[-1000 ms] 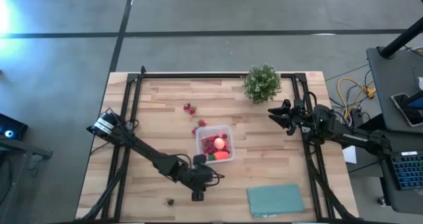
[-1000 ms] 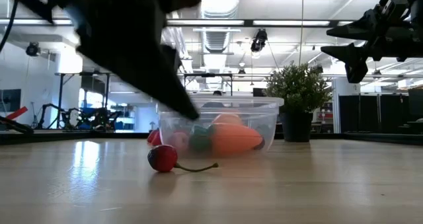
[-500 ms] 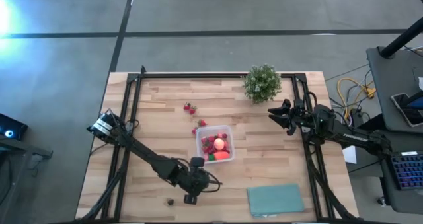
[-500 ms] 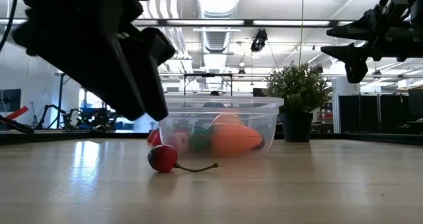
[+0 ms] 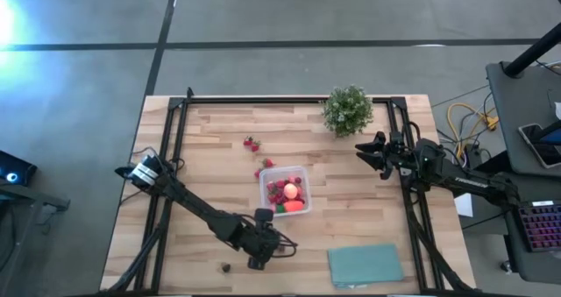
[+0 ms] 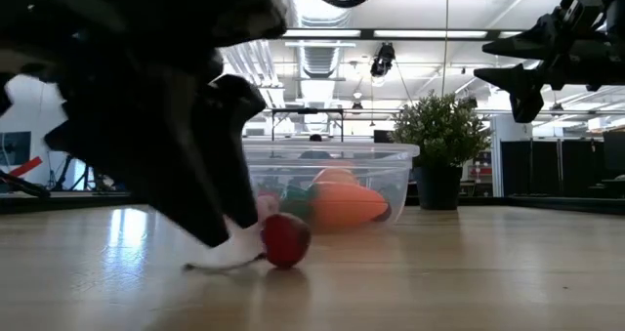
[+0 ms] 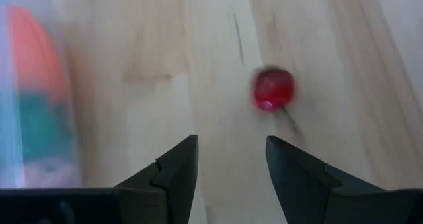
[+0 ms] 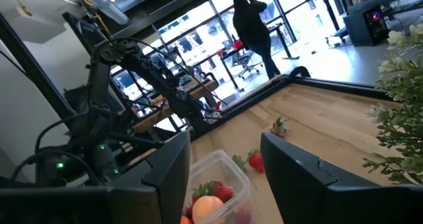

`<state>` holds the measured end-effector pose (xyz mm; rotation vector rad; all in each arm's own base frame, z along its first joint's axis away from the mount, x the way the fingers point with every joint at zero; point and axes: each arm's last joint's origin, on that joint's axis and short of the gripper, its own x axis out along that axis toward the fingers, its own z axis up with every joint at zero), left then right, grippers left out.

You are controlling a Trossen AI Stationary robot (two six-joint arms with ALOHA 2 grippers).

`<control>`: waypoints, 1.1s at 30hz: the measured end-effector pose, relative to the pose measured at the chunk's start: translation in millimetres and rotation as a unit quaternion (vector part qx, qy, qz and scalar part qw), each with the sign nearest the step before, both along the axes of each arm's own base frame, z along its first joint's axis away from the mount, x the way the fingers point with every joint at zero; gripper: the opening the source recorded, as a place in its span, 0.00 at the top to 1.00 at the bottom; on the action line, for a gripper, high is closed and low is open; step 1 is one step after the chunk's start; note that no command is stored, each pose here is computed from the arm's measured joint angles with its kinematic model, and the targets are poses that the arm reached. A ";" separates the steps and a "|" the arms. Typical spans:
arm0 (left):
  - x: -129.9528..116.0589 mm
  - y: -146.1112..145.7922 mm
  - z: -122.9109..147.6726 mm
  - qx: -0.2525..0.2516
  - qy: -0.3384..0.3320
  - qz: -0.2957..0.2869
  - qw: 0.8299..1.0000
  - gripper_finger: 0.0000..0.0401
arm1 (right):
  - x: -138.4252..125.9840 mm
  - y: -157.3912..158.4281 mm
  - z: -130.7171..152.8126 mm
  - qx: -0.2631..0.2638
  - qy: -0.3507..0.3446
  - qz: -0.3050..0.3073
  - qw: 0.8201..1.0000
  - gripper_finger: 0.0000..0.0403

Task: Pick and placing Produce into tupperware
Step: Put the cherry into the transparent bin

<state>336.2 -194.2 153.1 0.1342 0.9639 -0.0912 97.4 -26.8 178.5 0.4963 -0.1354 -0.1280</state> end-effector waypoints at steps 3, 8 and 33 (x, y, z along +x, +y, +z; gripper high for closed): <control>5.5 -1.8 8.0 0.000 -0.017 0.007 1.000 0.59 | 0.1 0.0 -0.2 0.000 0.001 0.000 1.000 0.56; 12.2 -4.5 18.2 -0.018 -0.031 0.004 0.999 0.59 | 0.2 0.0 -0.3 0.000 0.001 0.000 1.000 0.56; 39.7 -25.5 1.3 -0.064 -0.041 0.009 0.997 0.59 | 0.4 -0.1 -1.7 0.003 0.009 0.000 1.000 0.56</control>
